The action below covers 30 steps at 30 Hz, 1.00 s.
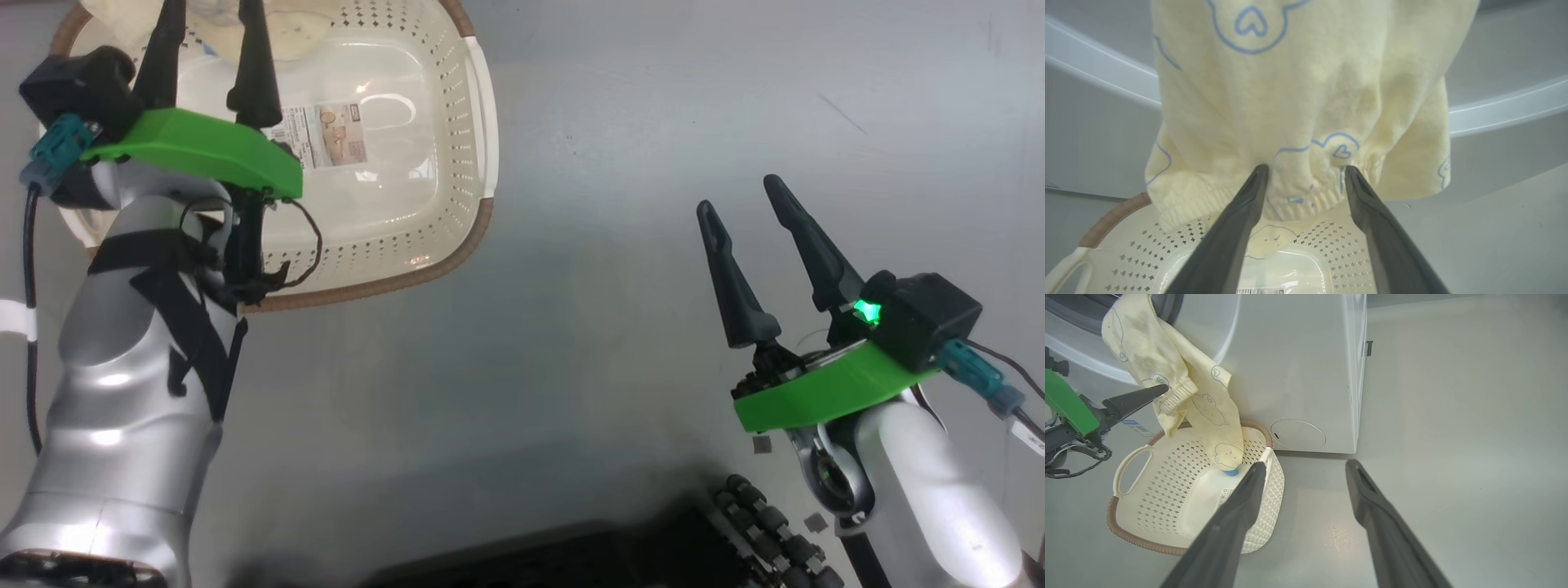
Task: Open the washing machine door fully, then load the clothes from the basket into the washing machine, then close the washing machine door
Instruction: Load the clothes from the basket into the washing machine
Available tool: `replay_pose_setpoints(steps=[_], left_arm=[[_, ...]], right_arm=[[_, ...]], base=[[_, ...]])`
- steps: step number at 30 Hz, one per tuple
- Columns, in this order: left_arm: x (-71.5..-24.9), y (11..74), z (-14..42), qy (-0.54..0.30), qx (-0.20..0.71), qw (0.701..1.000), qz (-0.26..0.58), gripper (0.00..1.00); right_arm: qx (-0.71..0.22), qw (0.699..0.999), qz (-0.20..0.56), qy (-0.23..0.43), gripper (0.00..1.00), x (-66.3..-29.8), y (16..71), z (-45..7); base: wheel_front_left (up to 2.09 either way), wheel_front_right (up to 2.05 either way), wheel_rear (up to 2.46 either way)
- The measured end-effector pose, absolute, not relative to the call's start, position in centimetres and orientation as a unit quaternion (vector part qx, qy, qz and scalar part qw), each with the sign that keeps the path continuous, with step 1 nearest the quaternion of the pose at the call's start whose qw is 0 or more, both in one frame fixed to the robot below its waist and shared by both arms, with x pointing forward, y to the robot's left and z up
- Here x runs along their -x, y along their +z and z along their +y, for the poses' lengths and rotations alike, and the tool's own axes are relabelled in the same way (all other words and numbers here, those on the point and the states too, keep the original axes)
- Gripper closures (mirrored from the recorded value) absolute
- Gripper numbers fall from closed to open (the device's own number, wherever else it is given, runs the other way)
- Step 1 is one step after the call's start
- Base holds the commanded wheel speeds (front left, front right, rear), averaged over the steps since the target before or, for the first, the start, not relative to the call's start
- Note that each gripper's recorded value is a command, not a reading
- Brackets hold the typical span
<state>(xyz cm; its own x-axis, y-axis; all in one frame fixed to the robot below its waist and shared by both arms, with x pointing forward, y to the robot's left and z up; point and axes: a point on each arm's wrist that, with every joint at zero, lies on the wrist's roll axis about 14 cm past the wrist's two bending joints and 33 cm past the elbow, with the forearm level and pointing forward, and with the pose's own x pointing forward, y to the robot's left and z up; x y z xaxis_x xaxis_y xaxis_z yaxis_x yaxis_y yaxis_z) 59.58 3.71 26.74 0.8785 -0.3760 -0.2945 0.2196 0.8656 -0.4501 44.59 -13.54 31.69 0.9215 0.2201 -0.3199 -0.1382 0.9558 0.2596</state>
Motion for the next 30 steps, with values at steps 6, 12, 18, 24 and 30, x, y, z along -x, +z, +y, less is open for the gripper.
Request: replay_pose_setpoints(steps=[6, 12, 18, 24, 30], left_arm=[[-60.3, 27.4, 2.2, -0.175, 0.227, 0.941, 0.179, 0.0], [-61.5, 27.7, 1.4, -0.185, 0.238, 0.937, 0.177, 0.0], [-63.2, 29.0, 0.9, -0.19, 0.243, 0.937, 0.16, 0.0], [-63.8, 29.8, 0.5, -0.196, 0.251, 0.935, 0.153, 0.0], [-64.3, 30.2, 0.8, -0.198, 0.239, 0.939, 0.146, 0.96]], right_arm=[[-0.115, 0.973, 0.18, 0.091, 0.0, -44.6, 31.2, -13.5], [-0.113, 0.973, 0.179, 0.091, 0.0, -44.6, 31.4, -13.6], [-0.111, 0.973, 0.181, 0.089, 0.0, -44.4, 31.5, -13.8], [-0.109, 0.973, 0.182, 0.088, 0.0, -44.2, 31.6, -13.8], [-0.108, 0.974, 0.181, 0.087, 0.0, -44.1, 31.8, -13.9]], base=[[0.0, 0.0, 0.0], [0.0, 0.0, 0.0], [0.0, 0.0, 0.0], [0.0, 0.0, 0.0], [0.0, 0.0, 0.0]])
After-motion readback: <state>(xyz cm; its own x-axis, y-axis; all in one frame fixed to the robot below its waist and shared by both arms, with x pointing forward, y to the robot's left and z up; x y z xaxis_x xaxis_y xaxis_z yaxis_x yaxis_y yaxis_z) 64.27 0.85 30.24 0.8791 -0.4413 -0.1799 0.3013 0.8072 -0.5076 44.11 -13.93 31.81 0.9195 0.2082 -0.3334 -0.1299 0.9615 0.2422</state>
